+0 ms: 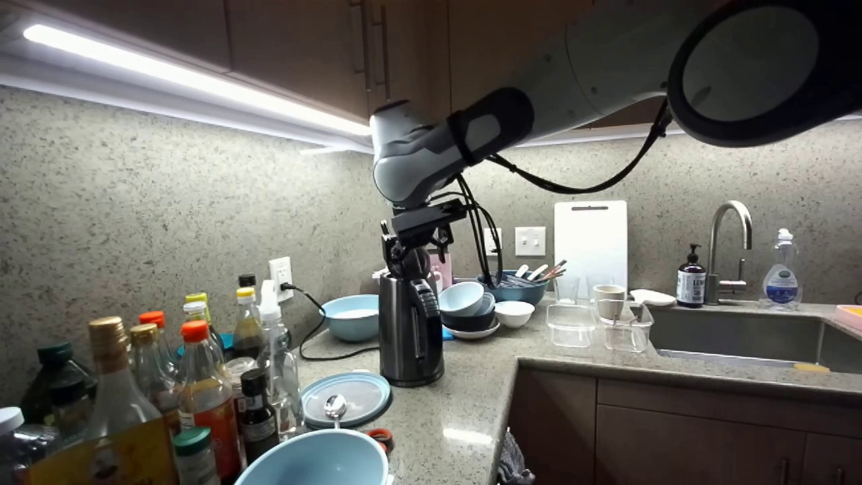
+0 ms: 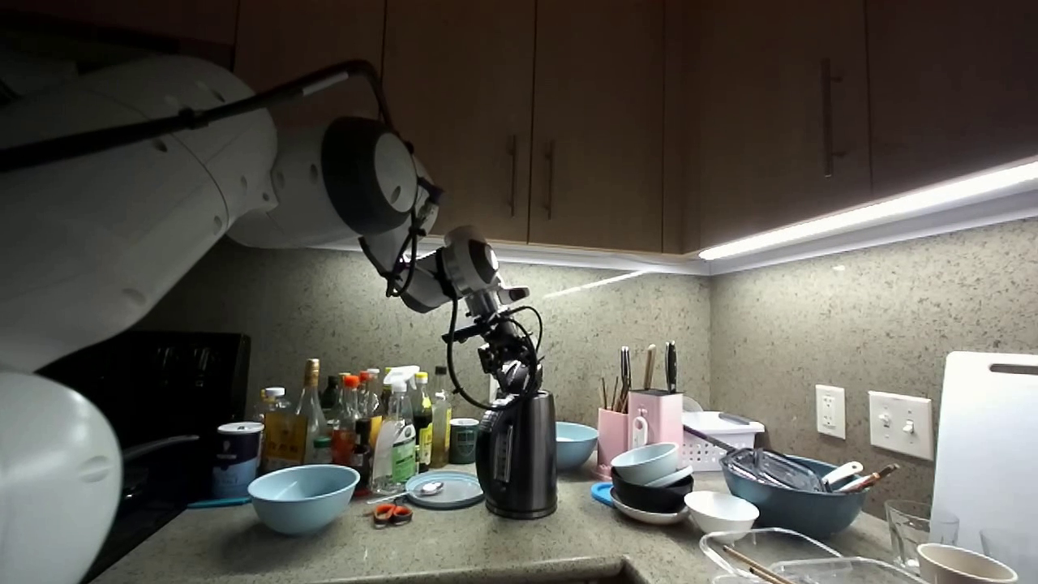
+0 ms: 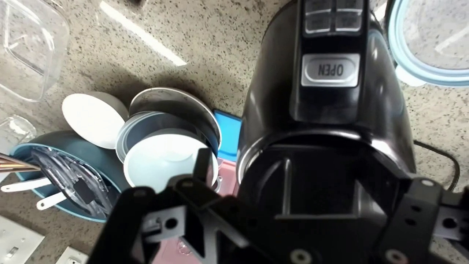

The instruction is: Close the lid of the kettle

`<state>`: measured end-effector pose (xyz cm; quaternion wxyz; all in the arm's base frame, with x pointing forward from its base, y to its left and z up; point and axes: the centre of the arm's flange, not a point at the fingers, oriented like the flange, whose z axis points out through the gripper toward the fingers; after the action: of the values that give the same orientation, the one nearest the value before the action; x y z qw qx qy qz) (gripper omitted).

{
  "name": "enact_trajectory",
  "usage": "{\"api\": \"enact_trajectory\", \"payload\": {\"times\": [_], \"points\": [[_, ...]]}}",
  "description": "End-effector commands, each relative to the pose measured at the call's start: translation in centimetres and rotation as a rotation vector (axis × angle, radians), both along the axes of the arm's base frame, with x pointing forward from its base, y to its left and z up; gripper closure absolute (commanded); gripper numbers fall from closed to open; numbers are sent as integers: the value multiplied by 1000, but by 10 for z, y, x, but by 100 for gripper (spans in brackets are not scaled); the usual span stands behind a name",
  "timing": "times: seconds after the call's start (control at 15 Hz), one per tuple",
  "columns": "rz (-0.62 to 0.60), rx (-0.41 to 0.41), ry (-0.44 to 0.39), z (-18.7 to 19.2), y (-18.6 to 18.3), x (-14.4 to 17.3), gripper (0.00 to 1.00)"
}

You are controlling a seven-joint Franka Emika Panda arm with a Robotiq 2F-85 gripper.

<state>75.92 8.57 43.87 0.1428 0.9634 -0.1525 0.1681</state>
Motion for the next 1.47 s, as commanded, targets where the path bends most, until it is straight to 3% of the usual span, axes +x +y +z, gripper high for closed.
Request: {"api": "enact_trajectory", "payload": {"times": [0.0, 0.33, 0.6, 0.93, 1.4], "points": [[-48, 3, -60, 9, -5, 17, 0], [-139, 28, -118, 36, -8, 17, 0], [-198, 22, -130, 35, -22, 26, 0], [-232, 3, -65, 12, -41, 43, 0], [-179, 4, 11, -11, -24, 52, 0]]}}
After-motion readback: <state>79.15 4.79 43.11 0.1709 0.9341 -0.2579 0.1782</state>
